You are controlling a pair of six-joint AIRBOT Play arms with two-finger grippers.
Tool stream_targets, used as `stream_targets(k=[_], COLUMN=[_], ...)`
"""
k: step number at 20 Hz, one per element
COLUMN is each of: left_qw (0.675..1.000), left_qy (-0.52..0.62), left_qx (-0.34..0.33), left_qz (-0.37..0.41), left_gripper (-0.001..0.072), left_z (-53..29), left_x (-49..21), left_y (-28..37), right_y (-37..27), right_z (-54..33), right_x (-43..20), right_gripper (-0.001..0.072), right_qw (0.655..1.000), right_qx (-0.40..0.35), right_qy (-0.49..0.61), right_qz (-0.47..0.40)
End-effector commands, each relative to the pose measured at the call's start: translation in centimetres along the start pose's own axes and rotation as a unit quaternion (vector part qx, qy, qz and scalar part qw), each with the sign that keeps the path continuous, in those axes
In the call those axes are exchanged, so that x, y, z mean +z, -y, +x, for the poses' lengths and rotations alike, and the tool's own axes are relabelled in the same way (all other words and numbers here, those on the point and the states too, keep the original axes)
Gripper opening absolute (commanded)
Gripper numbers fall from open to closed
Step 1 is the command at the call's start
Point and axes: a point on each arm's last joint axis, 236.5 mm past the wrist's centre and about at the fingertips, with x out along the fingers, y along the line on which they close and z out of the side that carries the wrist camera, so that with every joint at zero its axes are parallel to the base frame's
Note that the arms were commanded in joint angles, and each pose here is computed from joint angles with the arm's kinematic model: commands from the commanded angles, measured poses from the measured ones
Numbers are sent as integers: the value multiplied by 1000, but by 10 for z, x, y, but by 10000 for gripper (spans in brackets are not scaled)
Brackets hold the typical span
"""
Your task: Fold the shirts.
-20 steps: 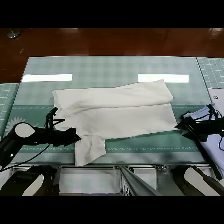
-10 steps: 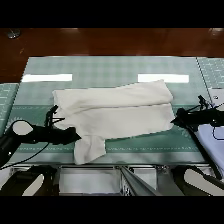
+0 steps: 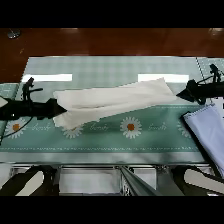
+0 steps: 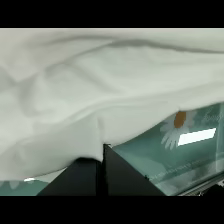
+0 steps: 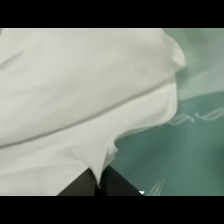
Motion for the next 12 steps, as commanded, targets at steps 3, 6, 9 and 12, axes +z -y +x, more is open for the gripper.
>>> stream_targets(k=[3, 6, 9, 12], left_qw=[1000, 999, 998, 998], left_qy=[-2, -17, -30, -51], left_qx=[-10, -7, -5, -6], left_qz=[-26, -50, -57, -43], left_gripper=[31, 31, 32, 697], left_z=[36, 54, 67, 59], left_x=[78, 95, 97, 91], left_y=[-1, -11, -18, -18], right_y=[-42, -43, -36, -30], right_z=[29, 51, 68, 64], right_x=[50, 72, 81, 90], right_gripper=[15, 15, 17, 625], right_qw=[999, 1000, 999, 999], right_qx=[28, 28, 30, 38], right_qy=[9, 11, 0, 8], right_qz=[-23, -5, 11, 13])
